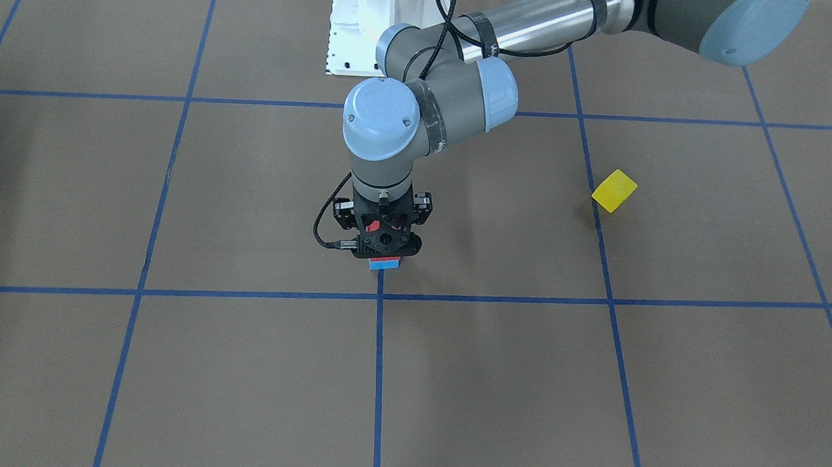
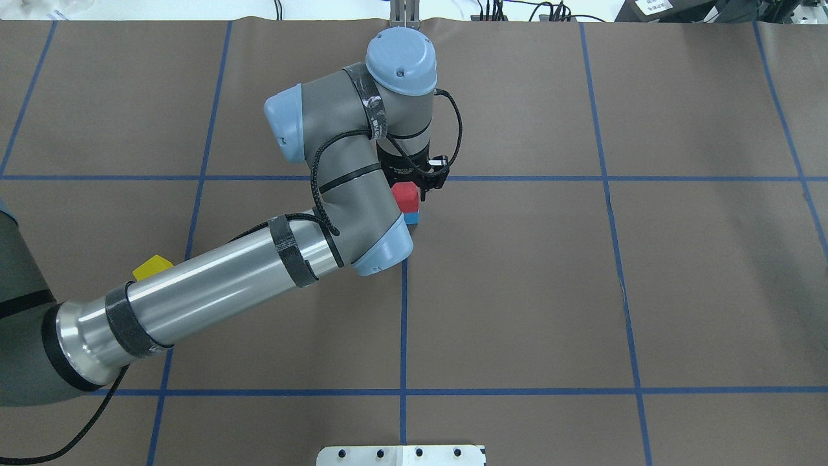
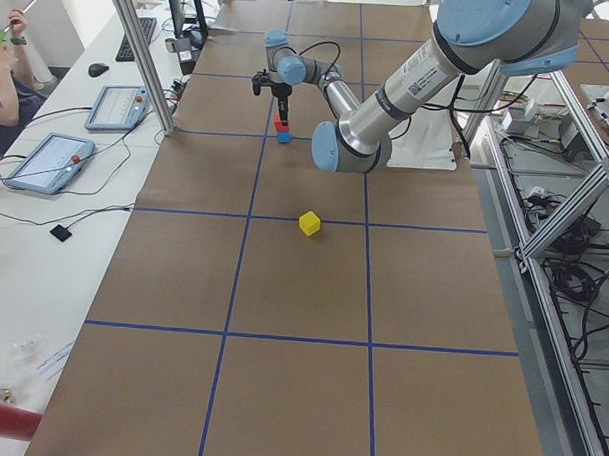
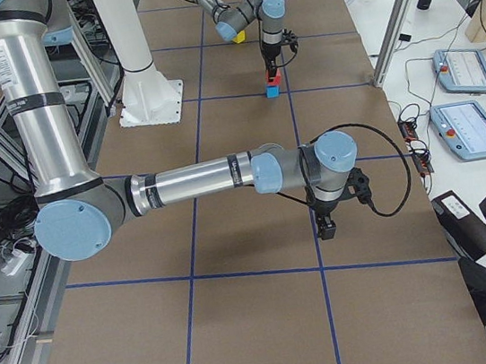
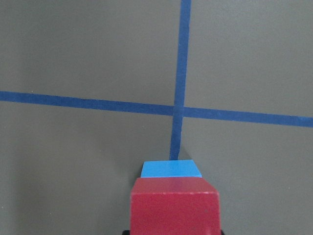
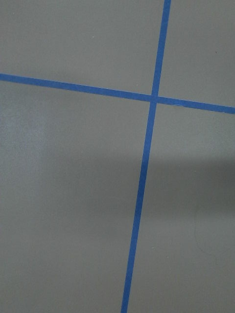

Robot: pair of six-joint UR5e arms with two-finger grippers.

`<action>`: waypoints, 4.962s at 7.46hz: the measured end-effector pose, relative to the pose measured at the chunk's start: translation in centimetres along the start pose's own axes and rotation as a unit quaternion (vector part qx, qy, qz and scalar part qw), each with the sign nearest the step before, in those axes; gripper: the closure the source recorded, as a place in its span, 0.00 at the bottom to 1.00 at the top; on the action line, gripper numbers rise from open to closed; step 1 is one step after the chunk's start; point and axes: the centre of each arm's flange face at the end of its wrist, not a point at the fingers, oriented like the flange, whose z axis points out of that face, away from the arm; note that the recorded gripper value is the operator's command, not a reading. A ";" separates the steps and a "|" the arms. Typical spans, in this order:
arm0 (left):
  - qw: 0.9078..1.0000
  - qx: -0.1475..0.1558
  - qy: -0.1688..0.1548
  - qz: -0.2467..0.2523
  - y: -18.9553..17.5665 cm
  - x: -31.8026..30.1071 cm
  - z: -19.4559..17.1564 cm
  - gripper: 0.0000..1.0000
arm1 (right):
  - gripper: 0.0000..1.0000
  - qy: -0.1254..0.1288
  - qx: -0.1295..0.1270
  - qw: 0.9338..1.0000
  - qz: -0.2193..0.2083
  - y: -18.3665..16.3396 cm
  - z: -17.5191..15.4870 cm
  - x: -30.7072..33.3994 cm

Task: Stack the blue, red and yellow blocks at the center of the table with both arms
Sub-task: 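Lower the red cube onto the blue cube and open the left gripper, then move the left gripper away toward the yellow cube, then lower the left gripper onto the yellow cube and grasp it, then lift the yellow cube and carry it above the red cube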

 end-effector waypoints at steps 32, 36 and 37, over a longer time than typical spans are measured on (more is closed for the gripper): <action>0.953 0.013 -0.035 0.302 8.2 -42.9 7.9 0.14 | 0.01 -0.005 0.003 1.000 0.002 1.1 -0.3 0.2; 0.962 0.022 -0.021 0.271 9.1 -43.4 7.2 1.00 | 0.01 -0.003 0.004 1.000 0.001 1.3 -0.4 0.1; 0.965 0.024 -0.019 0.260 9.2 -43.1 7.0 1.00 | 0.01 -0.003 0.005 1.000 0.000 1.2 -0.5 0.0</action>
